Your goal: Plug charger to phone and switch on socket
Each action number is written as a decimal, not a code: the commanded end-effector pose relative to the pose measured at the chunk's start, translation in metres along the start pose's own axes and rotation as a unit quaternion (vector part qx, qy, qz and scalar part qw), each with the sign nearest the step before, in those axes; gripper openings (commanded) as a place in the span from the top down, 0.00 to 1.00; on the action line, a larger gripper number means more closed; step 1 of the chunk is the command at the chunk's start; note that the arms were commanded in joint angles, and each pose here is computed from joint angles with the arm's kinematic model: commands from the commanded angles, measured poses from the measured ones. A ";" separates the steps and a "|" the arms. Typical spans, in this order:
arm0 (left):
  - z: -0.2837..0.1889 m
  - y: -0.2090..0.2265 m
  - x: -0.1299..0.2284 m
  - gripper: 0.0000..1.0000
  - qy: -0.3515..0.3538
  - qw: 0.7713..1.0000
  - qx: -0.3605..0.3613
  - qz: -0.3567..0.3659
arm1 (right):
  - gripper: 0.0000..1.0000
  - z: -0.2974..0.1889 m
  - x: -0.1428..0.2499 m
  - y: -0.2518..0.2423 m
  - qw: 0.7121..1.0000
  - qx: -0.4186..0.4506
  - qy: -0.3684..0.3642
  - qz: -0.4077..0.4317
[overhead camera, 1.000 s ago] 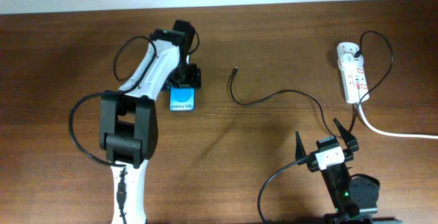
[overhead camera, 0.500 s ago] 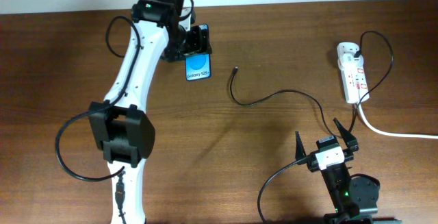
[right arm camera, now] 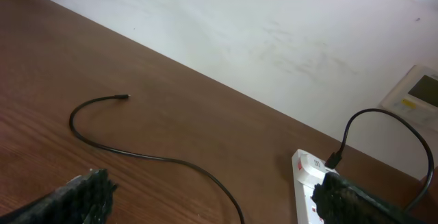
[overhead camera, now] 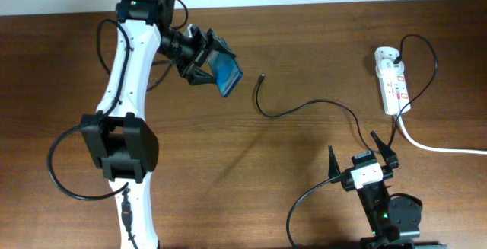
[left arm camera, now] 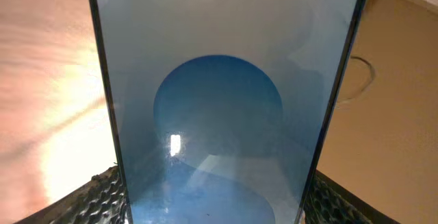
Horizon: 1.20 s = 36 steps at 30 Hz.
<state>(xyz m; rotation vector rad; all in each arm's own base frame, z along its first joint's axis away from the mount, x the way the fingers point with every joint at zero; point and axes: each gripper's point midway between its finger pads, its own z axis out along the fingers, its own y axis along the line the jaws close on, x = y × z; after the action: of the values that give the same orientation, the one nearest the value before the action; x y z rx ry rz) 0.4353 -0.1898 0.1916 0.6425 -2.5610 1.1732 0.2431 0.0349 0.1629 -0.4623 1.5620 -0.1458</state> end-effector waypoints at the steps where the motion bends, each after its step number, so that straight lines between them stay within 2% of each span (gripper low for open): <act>1: -0.014 -0.042 0.032 1.00 0.075 0.992 0.106 -0.010 | 0.02 0.000 0.003 0.004 1.000 -0.007 0.002 0.004; 6: -0.021 -0.052 0.053 1.00 0.136 0.977 0.136 -0.086 | 0.02 0.001 0.004 0.004 1.000 -0.008 0.004 0.005; 10: -0.039 -0.079 0.071 1.00 0.211 0.948 0.212 -0.109 | 0.02 0.003 0.013 0.008 0.999 -0.016 0.025 0.035; 17: -0.042 -0.079 0.069 1.00 0.211 0.946 0.213 -0.121 | 0.02 0.007 0.033 0.020 0.995 -0.046 0.068 0.063; 20: -0.041 -0.077 0.068 1.00 0.207 0.948 0.210 -0.121 | 0.02 0.007 0.026 0.025 0.987 -0.057 0.058 0.137; 23: -0.031 -0.063 0.057 1.00 0.166 0.964 0.169 -0.119 | 0.02 0.005 0.002 0.035 0.957 -0.100 0.031 0.271; 27: -0.016 -0.035 0.036 1.00 0.092 0.985 0.090 -0.118 | 0.02 -0.003 -0.042 0.038 0.929 -0.153 -0.002 0.338; 30: -0.008 -0.021 0.020 1.00 0.038 0.993 0.042 -0.101 | 0.02 -0.009 -0.085 0.038 0.918 -0.200 -0.022 0.342; 32: -0.006 -0.023 0.016 1.00 0.029 0.995 0.042 -0.089 | 0.02 -0.010 -0.110 0.041 0.909 -0.241 -0.023 0.338; 36: -0.006 -0.016 0.002 1.00 -0.009 0.997 0.019 -0.076 | 0.01 0.011 -0.155 0.037 0.885 -0.306 0.018 0.351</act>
<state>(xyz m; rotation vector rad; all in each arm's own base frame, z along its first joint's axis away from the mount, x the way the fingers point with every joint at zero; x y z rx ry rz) 0.4352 -0.2000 0.2032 0.8370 -2.3740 1.1918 0.2374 0.1122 0.2599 -0.2660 1.6862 0.8102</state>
